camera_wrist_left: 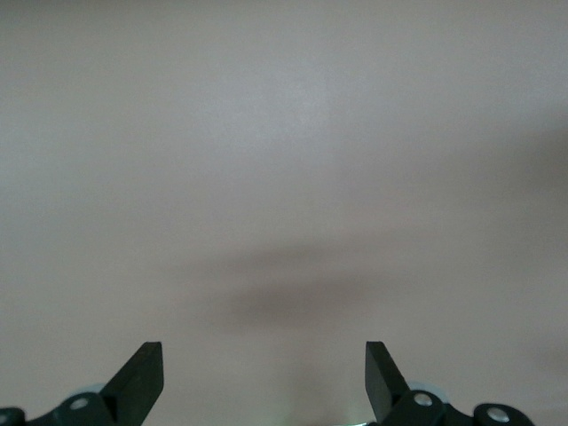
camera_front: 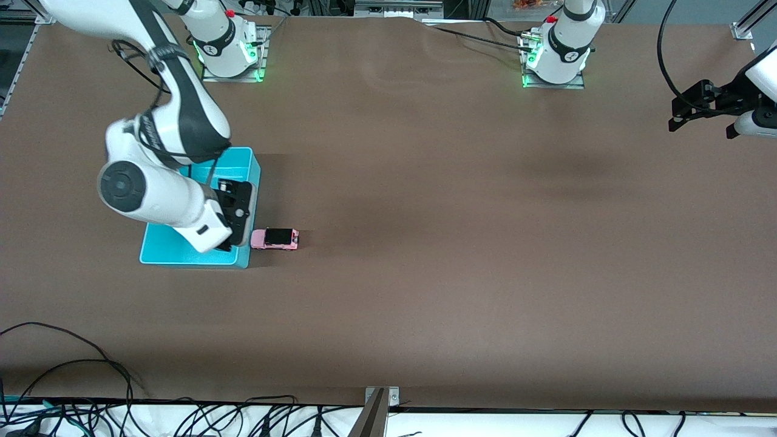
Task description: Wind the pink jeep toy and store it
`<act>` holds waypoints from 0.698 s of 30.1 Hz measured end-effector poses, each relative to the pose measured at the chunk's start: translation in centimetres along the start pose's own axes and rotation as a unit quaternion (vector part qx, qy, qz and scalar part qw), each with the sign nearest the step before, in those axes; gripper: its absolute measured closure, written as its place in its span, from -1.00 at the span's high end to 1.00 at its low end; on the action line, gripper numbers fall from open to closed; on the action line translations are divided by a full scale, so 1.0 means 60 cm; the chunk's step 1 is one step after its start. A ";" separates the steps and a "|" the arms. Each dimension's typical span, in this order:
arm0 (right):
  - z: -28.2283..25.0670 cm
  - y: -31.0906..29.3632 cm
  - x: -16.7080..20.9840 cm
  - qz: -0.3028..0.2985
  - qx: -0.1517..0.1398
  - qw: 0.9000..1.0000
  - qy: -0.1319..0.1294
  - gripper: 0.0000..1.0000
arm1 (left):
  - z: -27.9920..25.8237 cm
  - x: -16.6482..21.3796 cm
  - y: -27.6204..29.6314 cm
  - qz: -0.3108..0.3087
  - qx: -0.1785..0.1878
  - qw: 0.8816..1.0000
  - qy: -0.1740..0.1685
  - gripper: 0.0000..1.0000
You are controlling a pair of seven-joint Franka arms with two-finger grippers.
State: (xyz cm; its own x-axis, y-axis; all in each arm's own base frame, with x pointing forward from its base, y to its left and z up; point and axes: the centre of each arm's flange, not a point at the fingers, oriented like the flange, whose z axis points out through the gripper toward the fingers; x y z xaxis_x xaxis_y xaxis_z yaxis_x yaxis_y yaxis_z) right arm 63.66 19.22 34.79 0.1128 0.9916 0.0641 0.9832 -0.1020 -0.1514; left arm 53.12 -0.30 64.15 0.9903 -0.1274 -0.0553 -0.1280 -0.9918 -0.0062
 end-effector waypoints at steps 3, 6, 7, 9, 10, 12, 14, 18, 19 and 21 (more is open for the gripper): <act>0.030 0.006 0.019 -0.018 -0.013 1.000 -0.005 1.00 | 0.000 0.000 0.000 0.000 0.000 1.000 0.000 1.00; 0.064 0.009 0.034 -0.035 -0.026 0.999 -0.013 1.00 | -0.003 -0.001 -0.005 -0.003 0.000 1.000 0.002 1.00; 0.073 0.010 0.036 -0.039 -0.029 0.999 -0.016 1.00 | -0.004 -0.001 -0.008 -0.004 0.000 1.000 0.003 1.00; 0.091 0.012 0.039 -0.046 -0.036 0.998 -0.020 1.00 | -0.008 -0.002 -0.011 -0.006 0.000 1.000 0.005 1.00; 0.101 0.013 0.038 -0.050 -0.040 0.998 -0.023 1.00 | -0.010 -0.002 -0.013 -0.007 0.000 1.000 0.006 1.00; 0.119 0.015 0.037 -0.058 -0.046 0.997 -0.029 1.00 | -0.011 -0.002 -0.013 -0.008 0.000 1.000 0.007 1.00; 0.137 0.018 0.035 -0.063 -0.052 0.996 -0.032 1.00 | -0.011 -0.002 -0.013 -0.007 0.000 1.000 0.007 1.00; 0.168 0.022 0.033 -0.069 -0.053 0.996 -0.032 1.00 | -0.004 0.003 -0.012 -0.007 0.000 1.000 0.003 1.00; 0.177 0.023 0.032 -0.070 -0.052 0.996 -0.032 1.00 | -0.001 0.005 -0.012 -0.007 0.000 1.000 0.001 1.00; 0.188 0.024 0.031 -0.071 -0.048 0.996 -0.033 1.00 | 0.003 0.007 -0.012 -0.006 -0.001 1.000 -0.001 1.00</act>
State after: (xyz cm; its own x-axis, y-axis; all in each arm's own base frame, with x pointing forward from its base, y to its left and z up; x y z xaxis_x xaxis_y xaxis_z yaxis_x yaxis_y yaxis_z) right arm 63.64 21.80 23.54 -0.0344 0.9993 0.0129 0.9982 0.0350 -0.0494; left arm 53.65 0.38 63.95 0.9918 -0.1145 -0.0573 -0.1151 -0.9933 -0.0058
